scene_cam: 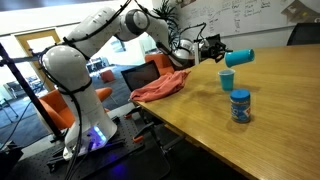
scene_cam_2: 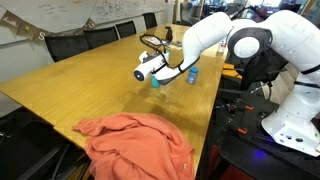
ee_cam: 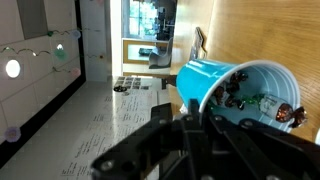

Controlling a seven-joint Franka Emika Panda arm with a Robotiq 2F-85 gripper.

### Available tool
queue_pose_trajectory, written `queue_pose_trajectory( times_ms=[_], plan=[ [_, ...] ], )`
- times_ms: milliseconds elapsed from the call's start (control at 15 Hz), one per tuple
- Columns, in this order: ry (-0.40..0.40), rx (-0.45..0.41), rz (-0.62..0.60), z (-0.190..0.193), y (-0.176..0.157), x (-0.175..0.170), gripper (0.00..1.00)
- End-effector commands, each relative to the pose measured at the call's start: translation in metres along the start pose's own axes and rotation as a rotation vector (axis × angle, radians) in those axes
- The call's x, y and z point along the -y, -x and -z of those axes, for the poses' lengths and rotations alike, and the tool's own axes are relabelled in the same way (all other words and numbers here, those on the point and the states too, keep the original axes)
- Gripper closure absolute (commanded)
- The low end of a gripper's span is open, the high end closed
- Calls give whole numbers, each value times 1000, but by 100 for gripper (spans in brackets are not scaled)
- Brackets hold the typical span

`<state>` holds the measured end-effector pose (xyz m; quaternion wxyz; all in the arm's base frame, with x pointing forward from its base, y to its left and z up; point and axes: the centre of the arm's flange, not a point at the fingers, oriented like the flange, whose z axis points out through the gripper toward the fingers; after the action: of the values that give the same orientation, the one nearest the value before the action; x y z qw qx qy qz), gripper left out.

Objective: Pour the sweets out of the left cup into the right one

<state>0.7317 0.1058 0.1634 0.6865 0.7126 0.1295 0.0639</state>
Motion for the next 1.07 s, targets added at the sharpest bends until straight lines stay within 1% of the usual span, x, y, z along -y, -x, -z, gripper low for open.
queue_pose_trajectory(
  times_ms=[0,333,1000],
  plan=[
    [51,23,41,-1,-14,-1,99],
    [89,37,89,0,-17,3,99],
    [173,37,195,7,-24,8,99]
  ],
)
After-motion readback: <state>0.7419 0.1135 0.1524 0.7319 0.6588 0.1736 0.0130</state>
